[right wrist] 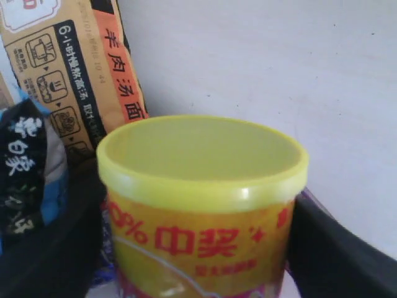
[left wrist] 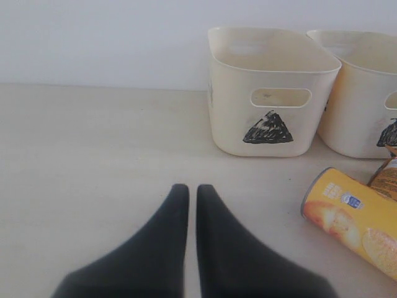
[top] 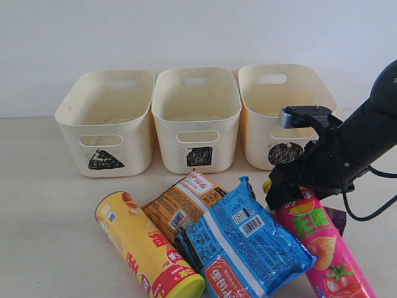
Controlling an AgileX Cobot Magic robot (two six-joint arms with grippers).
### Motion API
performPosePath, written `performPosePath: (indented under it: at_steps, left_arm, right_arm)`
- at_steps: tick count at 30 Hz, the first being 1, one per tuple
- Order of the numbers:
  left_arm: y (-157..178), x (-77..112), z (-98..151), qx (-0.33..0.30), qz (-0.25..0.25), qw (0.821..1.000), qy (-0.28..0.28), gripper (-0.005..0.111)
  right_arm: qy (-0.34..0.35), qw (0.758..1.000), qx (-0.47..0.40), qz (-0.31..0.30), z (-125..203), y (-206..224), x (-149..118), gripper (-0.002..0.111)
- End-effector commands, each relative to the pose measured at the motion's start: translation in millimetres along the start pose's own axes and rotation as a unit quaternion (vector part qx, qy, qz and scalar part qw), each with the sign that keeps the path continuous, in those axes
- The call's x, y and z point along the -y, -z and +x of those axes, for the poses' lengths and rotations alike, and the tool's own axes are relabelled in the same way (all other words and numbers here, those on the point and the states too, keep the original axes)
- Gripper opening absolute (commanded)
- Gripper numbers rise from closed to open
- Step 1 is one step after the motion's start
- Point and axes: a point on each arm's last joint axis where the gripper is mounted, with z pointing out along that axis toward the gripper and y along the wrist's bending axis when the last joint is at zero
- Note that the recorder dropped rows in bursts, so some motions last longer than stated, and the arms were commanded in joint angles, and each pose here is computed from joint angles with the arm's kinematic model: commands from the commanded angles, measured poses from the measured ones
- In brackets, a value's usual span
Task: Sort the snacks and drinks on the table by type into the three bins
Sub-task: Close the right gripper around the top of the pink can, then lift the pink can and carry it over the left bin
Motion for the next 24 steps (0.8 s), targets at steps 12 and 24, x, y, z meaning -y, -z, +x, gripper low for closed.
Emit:
performPosePath:
  at_steps: [12, 24]
  left_arm:
    - [0.4, 0.2, -1.6, 0.008, 0.002, 1.000, 0.000, 0.004]
    - [0.4, 0.2, -1.6, 0.008, 0.002, 1.000, 0.000, 0.004]
  right_arm:
    - [0.081, 0.997, 0.006, -0.014, -19.2, 63.1, -23.5, 0.000]
    - [0.094, 0.895, 0.422, -0.107, -78.2, 201.2, -94.2, 0.000]
